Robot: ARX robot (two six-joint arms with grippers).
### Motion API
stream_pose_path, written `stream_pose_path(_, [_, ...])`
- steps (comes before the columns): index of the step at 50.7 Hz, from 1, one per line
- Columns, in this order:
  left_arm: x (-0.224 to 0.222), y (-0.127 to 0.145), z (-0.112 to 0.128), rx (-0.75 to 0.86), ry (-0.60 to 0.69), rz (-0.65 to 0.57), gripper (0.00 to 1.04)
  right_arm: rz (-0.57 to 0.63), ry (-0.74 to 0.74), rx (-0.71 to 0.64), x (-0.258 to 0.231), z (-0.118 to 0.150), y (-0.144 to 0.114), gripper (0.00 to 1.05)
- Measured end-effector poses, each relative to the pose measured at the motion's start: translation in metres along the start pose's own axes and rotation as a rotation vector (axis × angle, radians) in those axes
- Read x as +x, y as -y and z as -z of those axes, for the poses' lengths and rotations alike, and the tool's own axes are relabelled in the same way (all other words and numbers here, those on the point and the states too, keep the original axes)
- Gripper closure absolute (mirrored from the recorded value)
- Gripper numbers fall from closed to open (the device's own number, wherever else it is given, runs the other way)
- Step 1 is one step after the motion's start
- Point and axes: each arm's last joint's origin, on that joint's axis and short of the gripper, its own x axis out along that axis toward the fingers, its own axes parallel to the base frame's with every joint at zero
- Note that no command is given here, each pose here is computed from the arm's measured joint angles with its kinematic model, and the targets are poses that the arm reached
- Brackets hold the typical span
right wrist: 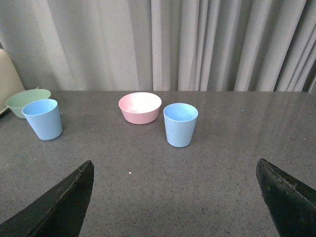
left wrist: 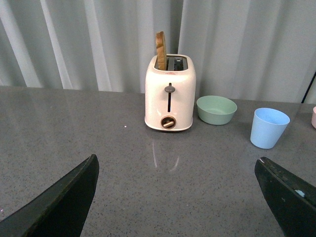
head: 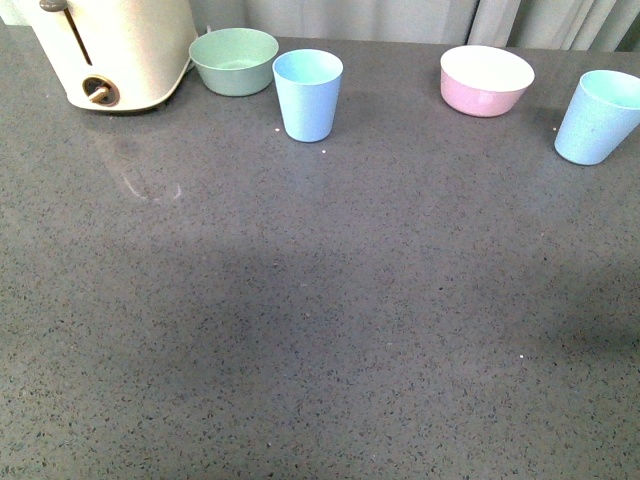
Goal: Stack blue cups with both arms
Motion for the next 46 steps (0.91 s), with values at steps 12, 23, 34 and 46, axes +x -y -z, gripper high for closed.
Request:
stream_pose_path(12, [0.0, 0.0, 0.0, 0.0, 0.0, 0.0, 0.09, 0.0, 0.0, 0.0, 0.0, 0.0, 0.0, 0.09])
stream_pose_path(23, [0.0, 0.0, 0.0, 0.0, 0.0, 0.0, 0.09, 0.0, 0.0, 0.0, 0.0, 0.0, 0.0, 0.09])
stream_pose_path(34, [0.0, 0.0, 0.001, -0.047, -0.151, 0.065, 0.09, 0.001, 0.0, 0.0, 0.0, 0.0, 0.0, 0.09])
stream_pose_path(46, [0.062, 0.014, -0.032, -0.181, -0.523, 0.188, 0.09, 0.0, 0.001, 0.001, 0.0, 0.0, 0.0, 0.09])
